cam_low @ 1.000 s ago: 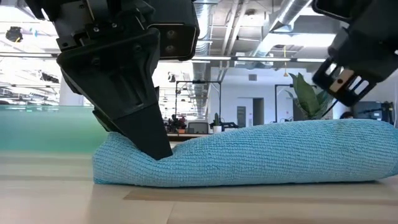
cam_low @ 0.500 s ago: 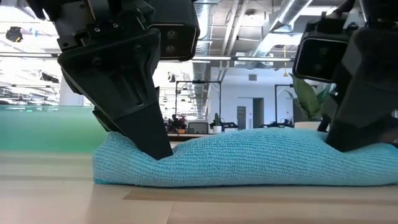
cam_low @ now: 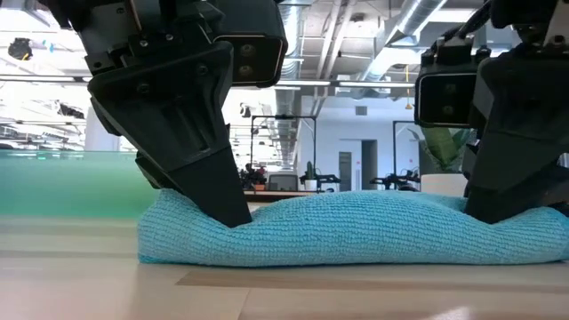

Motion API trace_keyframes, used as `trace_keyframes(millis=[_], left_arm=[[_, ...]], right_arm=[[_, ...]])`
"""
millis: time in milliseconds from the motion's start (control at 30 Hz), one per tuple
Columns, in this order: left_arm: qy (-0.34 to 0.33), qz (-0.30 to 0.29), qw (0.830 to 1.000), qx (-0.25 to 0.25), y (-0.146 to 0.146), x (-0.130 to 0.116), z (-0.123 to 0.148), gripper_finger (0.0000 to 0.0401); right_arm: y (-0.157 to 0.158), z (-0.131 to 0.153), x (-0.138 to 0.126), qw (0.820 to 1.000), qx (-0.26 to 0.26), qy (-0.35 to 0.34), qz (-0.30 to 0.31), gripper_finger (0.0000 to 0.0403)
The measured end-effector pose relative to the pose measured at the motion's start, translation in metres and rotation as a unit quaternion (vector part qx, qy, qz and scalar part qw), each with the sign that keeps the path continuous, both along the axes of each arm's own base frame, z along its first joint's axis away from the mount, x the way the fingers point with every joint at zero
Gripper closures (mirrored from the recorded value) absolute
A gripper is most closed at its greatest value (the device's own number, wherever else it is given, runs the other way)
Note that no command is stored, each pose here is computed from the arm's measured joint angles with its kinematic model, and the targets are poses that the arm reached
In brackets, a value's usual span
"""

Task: Roll microfiber towels into tight, uniform cylinder then place into a basket
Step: Roll the blue towel

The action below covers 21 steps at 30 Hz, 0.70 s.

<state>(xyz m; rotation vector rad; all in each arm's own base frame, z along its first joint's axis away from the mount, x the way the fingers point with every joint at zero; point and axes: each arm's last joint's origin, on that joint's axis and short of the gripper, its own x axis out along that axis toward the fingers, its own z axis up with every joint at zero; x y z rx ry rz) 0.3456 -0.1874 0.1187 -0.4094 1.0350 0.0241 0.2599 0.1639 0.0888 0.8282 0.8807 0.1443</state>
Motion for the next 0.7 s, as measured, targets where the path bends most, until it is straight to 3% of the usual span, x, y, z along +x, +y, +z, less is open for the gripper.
trace_keyframes(millis=[700], left_arm=[[-0.005,0.001,1.0,0.01,0.0003,0.0001,0.0,0.0261]], right_arm=[[-0.0069,-0.0006,0.0043,0.999,0.022,0.02,-0.032,0.0285]])
